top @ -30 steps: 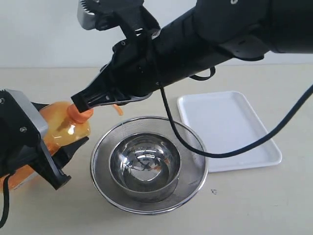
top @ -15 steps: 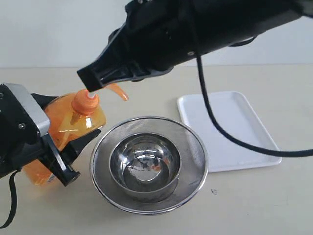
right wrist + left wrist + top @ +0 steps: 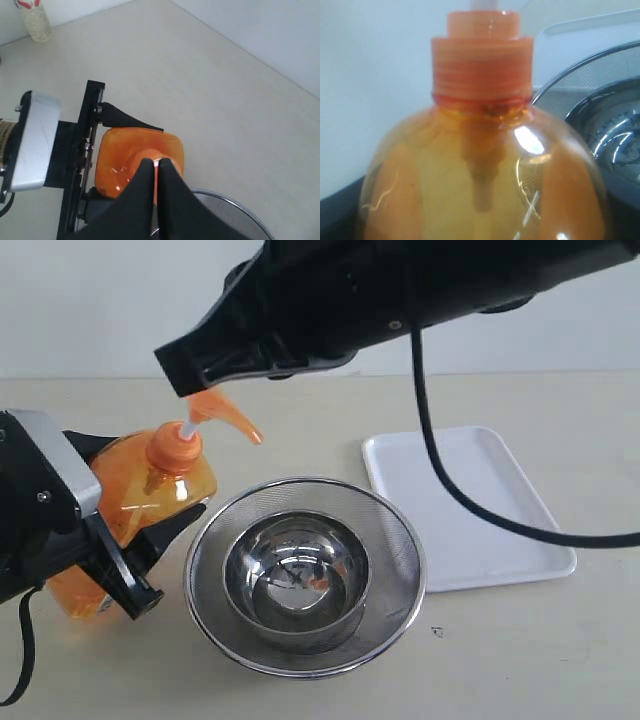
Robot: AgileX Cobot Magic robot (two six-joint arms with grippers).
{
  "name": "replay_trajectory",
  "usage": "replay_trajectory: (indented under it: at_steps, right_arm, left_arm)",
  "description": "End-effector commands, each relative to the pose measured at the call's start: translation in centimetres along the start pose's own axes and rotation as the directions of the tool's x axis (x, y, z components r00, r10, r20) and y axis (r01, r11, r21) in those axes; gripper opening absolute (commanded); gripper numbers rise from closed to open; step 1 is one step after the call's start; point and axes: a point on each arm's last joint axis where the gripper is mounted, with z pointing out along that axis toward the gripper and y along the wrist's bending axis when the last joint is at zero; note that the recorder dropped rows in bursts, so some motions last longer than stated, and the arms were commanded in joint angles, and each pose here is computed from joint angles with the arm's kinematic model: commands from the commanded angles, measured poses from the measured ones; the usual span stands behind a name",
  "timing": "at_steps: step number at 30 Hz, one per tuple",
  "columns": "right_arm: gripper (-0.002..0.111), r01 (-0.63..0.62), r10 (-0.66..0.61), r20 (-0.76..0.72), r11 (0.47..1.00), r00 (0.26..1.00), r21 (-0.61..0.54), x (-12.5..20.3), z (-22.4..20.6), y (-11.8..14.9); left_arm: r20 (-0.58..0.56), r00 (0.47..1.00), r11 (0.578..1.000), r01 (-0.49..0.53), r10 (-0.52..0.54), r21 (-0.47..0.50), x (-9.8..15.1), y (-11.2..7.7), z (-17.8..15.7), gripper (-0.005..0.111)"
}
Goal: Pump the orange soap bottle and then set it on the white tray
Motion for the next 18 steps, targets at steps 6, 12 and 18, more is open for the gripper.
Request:
replay_trajectory:
  at_steps: [6,12,18]
  right_arm:
    - [0.000,-0.016,0.016,-0.002,1.000,1.000,0.009,0.32,1.24,-0.29]
    - [0.000,-0.008,0.008,0.008,1.000,1.000,0.017,0.24,1.24,-0.36]
    - [0.000,-0.021,0.021,0.000,1.000,1.000,0.017,0.48,1.87,-0.46]
  left_arm:
    - [0.074,0.996,0.998,0.055,-0.054,-0.010,-0.91,0.21,-0.02,0.005]
    - [0.062,0.997,0.999,0.051,-0.051,-0.007,-0.81,0.17,-0.01,0.005]
    - [0.066,0.997,0.999,0.041,-0.041,0.004,-0.85,0.07,-0.01,0.005]
